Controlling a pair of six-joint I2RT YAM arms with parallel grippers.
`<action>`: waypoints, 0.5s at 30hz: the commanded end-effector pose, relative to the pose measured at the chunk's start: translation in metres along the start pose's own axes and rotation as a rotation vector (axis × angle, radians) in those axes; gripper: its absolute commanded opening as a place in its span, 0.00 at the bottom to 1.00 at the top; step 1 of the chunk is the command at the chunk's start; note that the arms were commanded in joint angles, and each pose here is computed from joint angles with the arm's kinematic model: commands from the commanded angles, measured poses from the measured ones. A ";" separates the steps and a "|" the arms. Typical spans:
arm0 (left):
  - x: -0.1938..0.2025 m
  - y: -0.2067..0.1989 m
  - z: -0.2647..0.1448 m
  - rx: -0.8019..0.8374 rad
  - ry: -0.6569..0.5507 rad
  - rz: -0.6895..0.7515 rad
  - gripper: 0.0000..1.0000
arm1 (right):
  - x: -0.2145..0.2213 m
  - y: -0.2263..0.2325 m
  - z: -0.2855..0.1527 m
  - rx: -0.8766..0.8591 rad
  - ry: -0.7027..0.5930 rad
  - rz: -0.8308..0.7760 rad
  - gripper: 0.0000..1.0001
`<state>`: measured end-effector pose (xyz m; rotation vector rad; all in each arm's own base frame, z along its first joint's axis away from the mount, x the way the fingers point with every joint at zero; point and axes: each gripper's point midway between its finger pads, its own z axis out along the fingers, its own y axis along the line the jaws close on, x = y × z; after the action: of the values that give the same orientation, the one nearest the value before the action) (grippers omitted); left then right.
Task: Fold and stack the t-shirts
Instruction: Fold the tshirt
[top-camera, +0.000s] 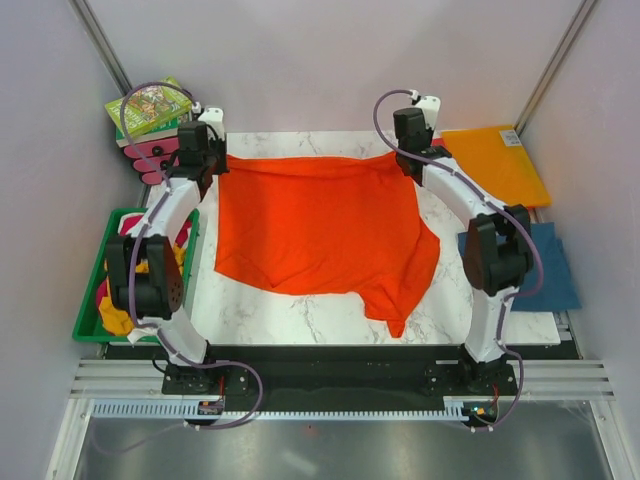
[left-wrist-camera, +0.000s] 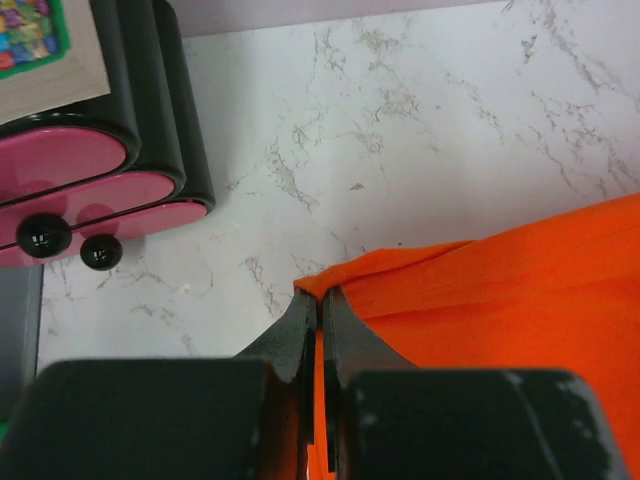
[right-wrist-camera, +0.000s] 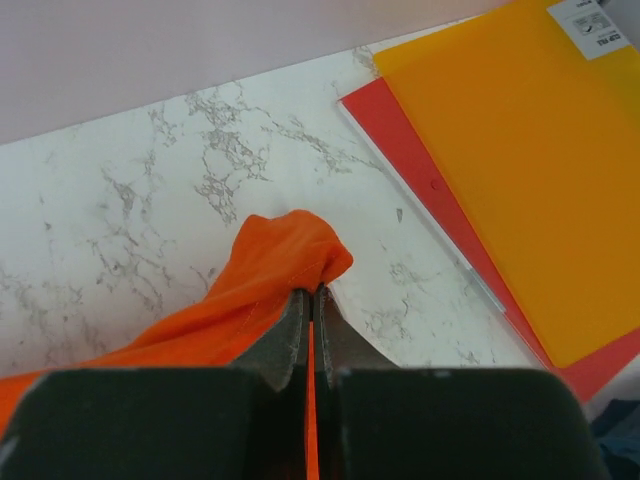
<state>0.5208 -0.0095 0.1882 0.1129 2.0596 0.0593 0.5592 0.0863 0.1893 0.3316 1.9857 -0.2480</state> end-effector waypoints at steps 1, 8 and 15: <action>-0.015 0.008 -0.030 -0.015 -0.059 -0.018 0.02 | -0.020 -0.021 -0.038 -0.001 -0.072 0.111 0.00; 0.021 0.010 -0.035 -0.035 0.000 0.003 0.02 | 0.035 -0.047 -0.065 0.000 0.000 0.147 0.00; 0.047 0.011 -0.020 -0.051 0.067 -0.007 0.02 | 0.097 -0.062 -0.075 0.027 0.094 0.138 0.00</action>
<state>0.4773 -0.0040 0.1596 0.1083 2.1341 0.0692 0.4459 0.0620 0.1312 0.4329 2.0830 -0.2248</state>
